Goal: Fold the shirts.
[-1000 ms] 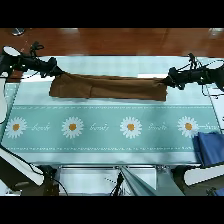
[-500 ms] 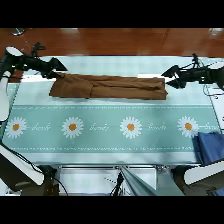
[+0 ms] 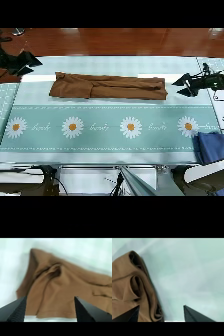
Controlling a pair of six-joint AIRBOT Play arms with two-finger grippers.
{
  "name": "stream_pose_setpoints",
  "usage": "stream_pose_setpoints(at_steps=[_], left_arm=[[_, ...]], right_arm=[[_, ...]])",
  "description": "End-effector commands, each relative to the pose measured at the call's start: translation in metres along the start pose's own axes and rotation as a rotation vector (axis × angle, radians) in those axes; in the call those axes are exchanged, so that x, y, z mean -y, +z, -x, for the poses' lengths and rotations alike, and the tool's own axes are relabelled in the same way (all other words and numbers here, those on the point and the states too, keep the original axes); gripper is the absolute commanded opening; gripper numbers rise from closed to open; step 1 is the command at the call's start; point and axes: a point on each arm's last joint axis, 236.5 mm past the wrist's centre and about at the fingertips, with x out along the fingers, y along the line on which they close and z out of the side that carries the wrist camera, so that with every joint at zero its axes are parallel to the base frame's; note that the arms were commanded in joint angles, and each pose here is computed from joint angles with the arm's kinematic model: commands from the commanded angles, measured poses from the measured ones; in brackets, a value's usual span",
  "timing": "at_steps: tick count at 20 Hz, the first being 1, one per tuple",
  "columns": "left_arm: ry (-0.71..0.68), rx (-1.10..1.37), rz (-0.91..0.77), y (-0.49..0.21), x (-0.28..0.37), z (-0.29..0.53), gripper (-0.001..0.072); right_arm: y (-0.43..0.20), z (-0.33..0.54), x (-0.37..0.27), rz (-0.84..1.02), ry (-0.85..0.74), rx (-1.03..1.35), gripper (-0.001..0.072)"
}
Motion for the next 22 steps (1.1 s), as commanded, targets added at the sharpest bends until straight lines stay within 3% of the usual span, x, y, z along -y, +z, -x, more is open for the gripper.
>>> stream_pose_setpoints(at_steps=[1, 4, 7, 8, 9, 10, 11, 12, 13, 14, 18, 22], left_arm=[[-0.081, 0.211, -0.039, -0.009, 0.044, 0.026, 0.0706], [-0.103, 0.126, -0.041, -0.061, 0.058, 0.018, 0.0705], [-0.136, 0.029, -0.059, -0.093, 0.072, 0.005, 0.0706], [-0.145, 0.016, -0.071, -0.098, 0.079, 0.001, 0.0705], [-0.153, 0.009, -0.082, -0.101, 0.085, -0.001, 0.0704], [-0.165, 0.005, -0.09, -0.103, 0.092, -0.003, 0.0703], [-0.175, -0.002, -0.098, -0.106, 0.098, -0.005, 0.0697], [-0.183, -0.01, -0.108, -0.109, 0.103, -0.006, 0.0502], [-0.191, -0.022, -0.118, -0.113, 0.108, -0.007, 0.0136], [-0.202, -0.033, -0.134, -0.118, 0.115, -0.008, 0.0023], [-0.259, -0.088, -0.217, -0.145, 0.157, -0.018, 0.0023], [-0.331, -0.104, -0.296, -0.183, 0.227, -0.046, 0.0022]], right_arm=[[-0.012, -0.03, -0.014, 0.01, 0.062, -0.055, 0.0624], [-0.021, -0.054, -0.045, 0.034, 0.155, -0.087, 0.0623], [-0.039, -0.075, -0.064, 0.076, 0.152, -0.132, 0.061], [-0.044, -0.078, -0.072, 0.094, 0.155, -0.148, 0.0541], [-0.05, -0.08, -0.079, 0.109, 0.159, -0.166, 0.0358], [-0.054, -0.079, -0.084, 0.123, 0.164, -0.183, 0.0083], [-0.057, -0.075, -0.089, 0.129, 0.166, -0.199, 0.0038], [-0.058, -0.068, -0.091, 0.138, 0.152, -0.199, 0.0037], [-0.056, -0.055, -0.088, 0.157, 0.111, -0.185, 0.0037], [-0.057, -0.04, -0.084, 0.191, 0.049, -0.172, 0.0037], [-0.081, 0.046, -0.074, 0.355, -0.171, -0.115, 0.0037], [-0.133, 0.113, -0.098, 0.432, -0.159, 0.035, 0.0037]])
